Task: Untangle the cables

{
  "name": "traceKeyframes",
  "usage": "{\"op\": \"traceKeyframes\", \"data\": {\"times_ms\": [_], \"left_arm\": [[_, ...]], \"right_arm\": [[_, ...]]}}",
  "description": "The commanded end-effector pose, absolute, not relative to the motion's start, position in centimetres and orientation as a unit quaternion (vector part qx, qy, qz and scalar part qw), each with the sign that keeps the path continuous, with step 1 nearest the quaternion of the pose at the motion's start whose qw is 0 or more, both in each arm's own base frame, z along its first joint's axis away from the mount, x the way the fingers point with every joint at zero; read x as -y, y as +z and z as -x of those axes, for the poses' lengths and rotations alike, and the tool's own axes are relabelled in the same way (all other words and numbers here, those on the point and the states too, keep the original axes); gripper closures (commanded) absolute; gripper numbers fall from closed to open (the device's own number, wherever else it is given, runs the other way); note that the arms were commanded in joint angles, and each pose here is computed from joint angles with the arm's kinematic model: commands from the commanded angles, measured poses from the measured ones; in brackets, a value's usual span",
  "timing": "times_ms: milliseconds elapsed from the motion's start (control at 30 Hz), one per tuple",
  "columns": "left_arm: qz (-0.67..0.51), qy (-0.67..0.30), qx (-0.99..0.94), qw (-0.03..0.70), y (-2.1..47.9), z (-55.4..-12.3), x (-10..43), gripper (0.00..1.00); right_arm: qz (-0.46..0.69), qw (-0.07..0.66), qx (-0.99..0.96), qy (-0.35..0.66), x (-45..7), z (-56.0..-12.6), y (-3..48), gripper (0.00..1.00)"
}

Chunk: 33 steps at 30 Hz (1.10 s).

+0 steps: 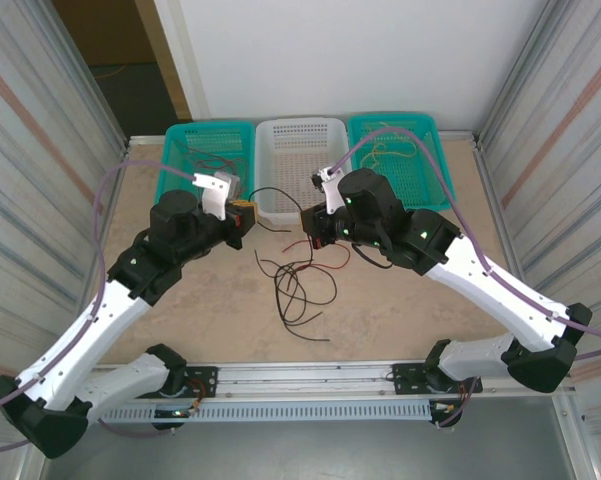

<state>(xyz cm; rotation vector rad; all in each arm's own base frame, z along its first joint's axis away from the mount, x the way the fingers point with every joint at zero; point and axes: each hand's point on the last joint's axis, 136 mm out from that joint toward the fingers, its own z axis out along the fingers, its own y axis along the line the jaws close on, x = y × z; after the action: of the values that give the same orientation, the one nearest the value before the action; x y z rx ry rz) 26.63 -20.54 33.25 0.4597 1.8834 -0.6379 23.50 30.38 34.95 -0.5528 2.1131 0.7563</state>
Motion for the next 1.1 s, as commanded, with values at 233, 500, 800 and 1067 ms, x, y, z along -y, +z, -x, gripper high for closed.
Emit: {"op": "traceKeyframes", "data": {"times_ms": [233, 500, 800, 1067], "left_arm": [[-0.314, -0.090, -0.770, 0.549, 33.7, -24.0, 17.9, 1.00], [-0.410, -0.114, -0.757, 0.497, 32.4, -21.1, 18.9, 1.00], [-0.397, -0.142, -0.778, 0.465, 30.9, -20.1, 19.0, 0.67], [-0.227, -0.158, -0.799, 0.534, 32.5, -21.7, 16.0, 0.38]], "right_arm": [[0.249, 0.418, -0.829, 0.276, -30.1, -23.5, 36.3, 0.98], [0.253, 0.434, -0.827, 0.253, -29.6, -24.1, 37.0, 0.98], [0.251, 0.445, -0.821, 0.253, -29.6, -24.9, 38.1, 0.98], [0.190, 0.487, -0.811, 0.264, -27.9, -29.1, 41.1, 0.98]]}}
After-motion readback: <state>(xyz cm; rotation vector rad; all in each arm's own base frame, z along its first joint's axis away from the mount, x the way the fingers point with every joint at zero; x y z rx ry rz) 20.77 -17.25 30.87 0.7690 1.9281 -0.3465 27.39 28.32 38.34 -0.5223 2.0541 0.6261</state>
